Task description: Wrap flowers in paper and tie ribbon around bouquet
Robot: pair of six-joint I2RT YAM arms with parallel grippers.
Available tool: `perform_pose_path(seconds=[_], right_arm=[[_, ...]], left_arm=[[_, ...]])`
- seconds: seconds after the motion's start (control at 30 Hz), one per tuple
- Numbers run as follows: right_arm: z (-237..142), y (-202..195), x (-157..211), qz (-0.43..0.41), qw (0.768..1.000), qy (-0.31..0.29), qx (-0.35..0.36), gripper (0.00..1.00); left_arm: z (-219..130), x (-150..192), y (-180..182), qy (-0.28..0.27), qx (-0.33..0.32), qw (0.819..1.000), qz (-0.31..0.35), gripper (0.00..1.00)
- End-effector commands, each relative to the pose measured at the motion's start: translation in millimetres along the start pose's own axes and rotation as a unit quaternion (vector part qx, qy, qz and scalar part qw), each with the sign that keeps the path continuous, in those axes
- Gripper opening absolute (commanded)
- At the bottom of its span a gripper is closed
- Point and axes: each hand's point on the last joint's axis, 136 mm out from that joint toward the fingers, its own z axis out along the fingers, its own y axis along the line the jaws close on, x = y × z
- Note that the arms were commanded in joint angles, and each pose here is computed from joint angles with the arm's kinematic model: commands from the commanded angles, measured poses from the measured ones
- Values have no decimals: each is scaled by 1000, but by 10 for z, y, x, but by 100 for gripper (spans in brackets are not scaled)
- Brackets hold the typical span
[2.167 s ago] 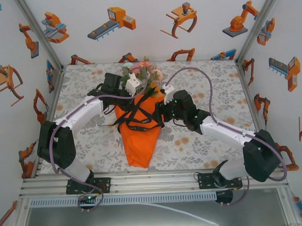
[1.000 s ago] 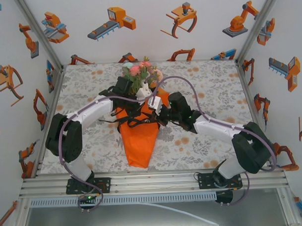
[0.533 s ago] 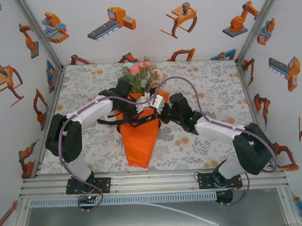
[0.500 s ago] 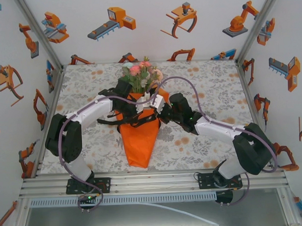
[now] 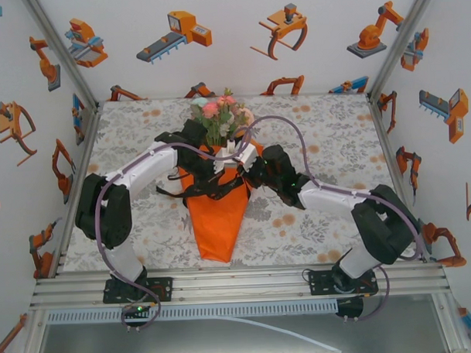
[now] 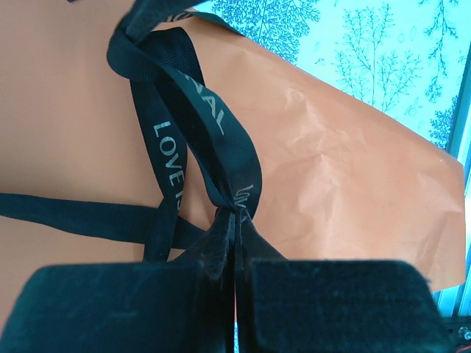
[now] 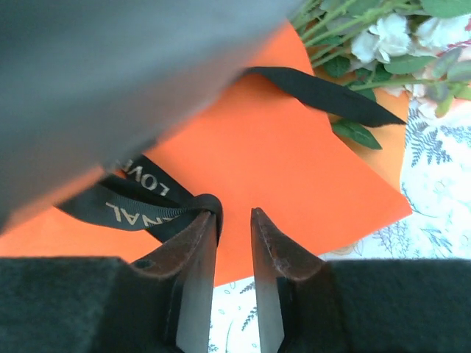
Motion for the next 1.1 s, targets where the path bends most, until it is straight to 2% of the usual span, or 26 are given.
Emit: perform_pose_path(seconds=[0.0,0.23,0.4,0.5,0.7,0.87,1.07], right_arm=[[74,-103,151,-5,1000,14,27,30],[57,-104,171,-10,999,17,27,27],[243,91,135,-12,999,-8,-35,21],[318,195,20,13,997,-30,-75,27],[154,168,-18,26,997,-22,-65,37],[-100,242,48,36,997,-4,-70,38],[-262,264,36,49,997,-11,-66,37]], left_arm=[[-31,-39,-67,-14,19,1000,11,0],[-58,-14,-30,-19,17,1000,9,0],[-35,-101,-49,-46,38,998,10,0],[42,-71,-13,-46,46,998,1,0],[46,-50,48,-45,42,998,-13,0],[-1,-49,93,-51,33,998,-15,0],[-5,-50,127,-54,29,998,-21,0]])
